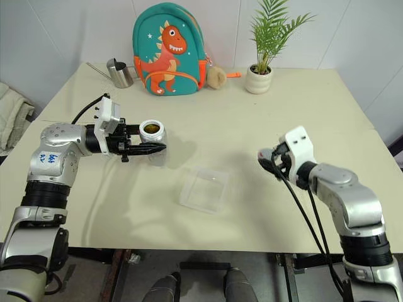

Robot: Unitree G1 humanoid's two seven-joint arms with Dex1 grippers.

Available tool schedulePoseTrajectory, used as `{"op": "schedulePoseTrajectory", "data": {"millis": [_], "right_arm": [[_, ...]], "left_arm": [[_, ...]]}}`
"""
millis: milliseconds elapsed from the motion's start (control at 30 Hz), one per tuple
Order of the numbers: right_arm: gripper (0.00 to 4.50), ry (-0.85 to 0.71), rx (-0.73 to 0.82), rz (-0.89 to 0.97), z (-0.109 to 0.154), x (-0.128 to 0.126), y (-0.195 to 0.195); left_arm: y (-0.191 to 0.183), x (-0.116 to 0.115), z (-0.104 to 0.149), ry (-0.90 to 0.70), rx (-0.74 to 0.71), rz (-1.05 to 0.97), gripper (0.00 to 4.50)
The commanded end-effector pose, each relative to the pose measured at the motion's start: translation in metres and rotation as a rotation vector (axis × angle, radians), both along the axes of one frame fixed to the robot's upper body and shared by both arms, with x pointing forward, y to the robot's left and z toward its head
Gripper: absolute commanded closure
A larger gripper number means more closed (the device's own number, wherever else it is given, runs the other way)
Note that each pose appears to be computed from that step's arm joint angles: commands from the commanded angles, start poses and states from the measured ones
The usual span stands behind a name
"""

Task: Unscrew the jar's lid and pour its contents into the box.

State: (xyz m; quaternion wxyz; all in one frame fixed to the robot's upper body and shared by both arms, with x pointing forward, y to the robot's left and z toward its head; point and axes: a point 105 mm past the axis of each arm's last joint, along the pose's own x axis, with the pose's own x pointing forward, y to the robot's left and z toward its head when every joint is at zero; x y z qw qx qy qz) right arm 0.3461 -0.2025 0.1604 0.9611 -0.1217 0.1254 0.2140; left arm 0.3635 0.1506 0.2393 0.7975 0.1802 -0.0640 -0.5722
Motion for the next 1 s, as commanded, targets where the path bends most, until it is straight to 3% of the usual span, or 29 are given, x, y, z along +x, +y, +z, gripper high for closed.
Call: {"op": "schedulePoseTrajectory", "data": {"millis": [33, 267, 467, 633, 833, 1000], "right_arm": [[1.63, -0.002, -0.001, -0.079, -0.013, 0.000, -0.009], [1.63, 0.039, 0.025, -0.152, -0.039, -0.007, -0.019], [0.02, -0.027, 0.067, -0.068, -0.017, -0.017, -0.011], [0.02, -0.064, 0.066, 0.043, 0.001, -0.033, -0.007], [0.02, -0.202, 0.225, 0.387, 0.060, -0.084, 0.014], [0.02, -0.133, 0.184, 0.482, 0.059, -0.108, 0.010]], "left_arm": [[-0.003, 0.003, 0.016, -0.086, -0.026, 0.018, 2.47], [-0.010, 0.006, 0.023, -0.165, -0.034, 0.009, 2.47], [-0.021, 0.008, 0.033, -0.277, 0.004, 0.012, 2.47], [-0.031, 0.009, 0.038, -0.354, 0.022, 0.000, 2.47], [-0.058, 0.007, 0.037, -0.624, 0.146, -0.020, 2.47], [-0.083, -0.005, 0.018, -0.935, 0.357, -0.129, 2.47]]}}
